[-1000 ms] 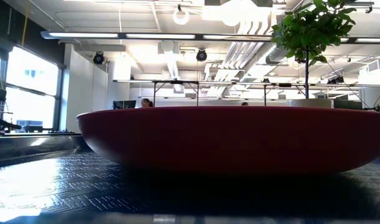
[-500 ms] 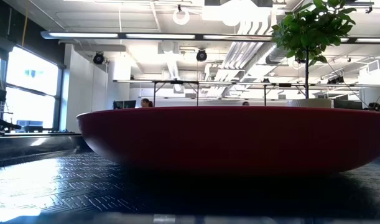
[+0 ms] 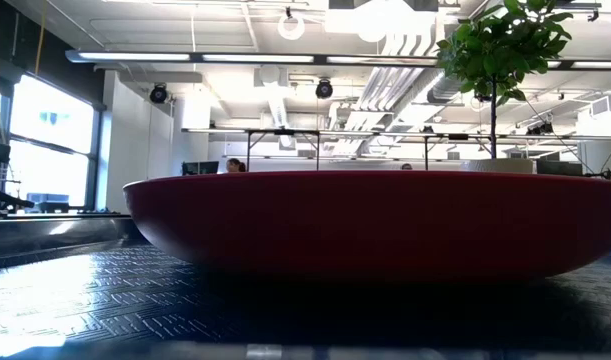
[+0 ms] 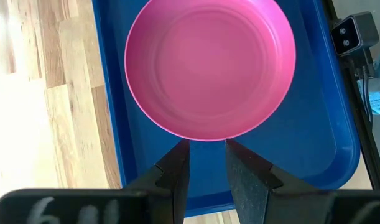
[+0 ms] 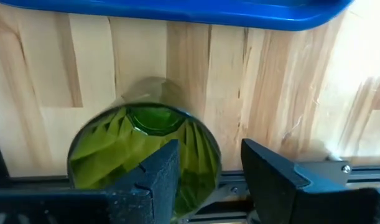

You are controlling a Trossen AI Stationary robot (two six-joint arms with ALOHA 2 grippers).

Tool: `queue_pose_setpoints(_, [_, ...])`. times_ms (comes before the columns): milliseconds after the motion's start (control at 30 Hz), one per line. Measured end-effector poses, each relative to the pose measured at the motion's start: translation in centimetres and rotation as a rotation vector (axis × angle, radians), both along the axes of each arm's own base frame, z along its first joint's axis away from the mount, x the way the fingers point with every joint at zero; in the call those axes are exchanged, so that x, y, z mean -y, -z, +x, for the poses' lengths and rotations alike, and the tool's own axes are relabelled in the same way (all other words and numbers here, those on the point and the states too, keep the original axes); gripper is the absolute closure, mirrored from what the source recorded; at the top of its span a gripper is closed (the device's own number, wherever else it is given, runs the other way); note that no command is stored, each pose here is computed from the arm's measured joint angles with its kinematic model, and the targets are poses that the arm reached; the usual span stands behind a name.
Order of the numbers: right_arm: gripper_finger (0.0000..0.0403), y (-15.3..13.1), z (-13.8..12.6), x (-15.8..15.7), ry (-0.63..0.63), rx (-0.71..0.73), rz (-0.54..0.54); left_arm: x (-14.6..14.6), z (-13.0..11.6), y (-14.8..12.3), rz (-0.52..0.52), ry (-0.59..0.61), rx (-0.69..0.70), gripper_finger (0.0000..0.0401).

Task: Pick and place plate/cup/fork/spoon on tray
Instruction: Put the green cup on the blue tray to the top right of the pink plate

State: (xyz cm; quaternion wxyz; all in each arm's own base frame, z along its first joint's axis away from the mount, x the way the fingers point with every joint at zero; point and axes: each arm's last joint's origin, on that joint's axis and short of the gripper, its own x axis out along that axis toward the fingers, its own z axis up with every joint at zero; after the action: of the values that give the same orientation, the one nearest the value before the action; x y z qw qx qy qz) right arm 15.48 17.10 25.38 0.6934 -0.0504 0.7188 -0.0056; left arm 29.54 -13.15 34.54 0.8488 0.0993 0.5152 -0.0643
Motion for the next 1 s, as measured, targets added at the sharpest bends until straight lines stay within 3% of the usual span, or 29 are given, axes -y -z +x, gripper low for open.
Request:
queue_pose_setpoints(600, [0.0246, 2.6, 1.2, -1.3, -0.027, -0.061, -0.089, 0.0, 0.0, 0.0, 0.003, -0.003, 0.001, 0.0311])
queue_pose_setpoints(1000, [0.0390, 3.1, 1.0, -1.2, -0.008, -0.112, -0.052, 0.0, 0.0, 0.0, 0.003, -0.004, 0.001, 0.0311])
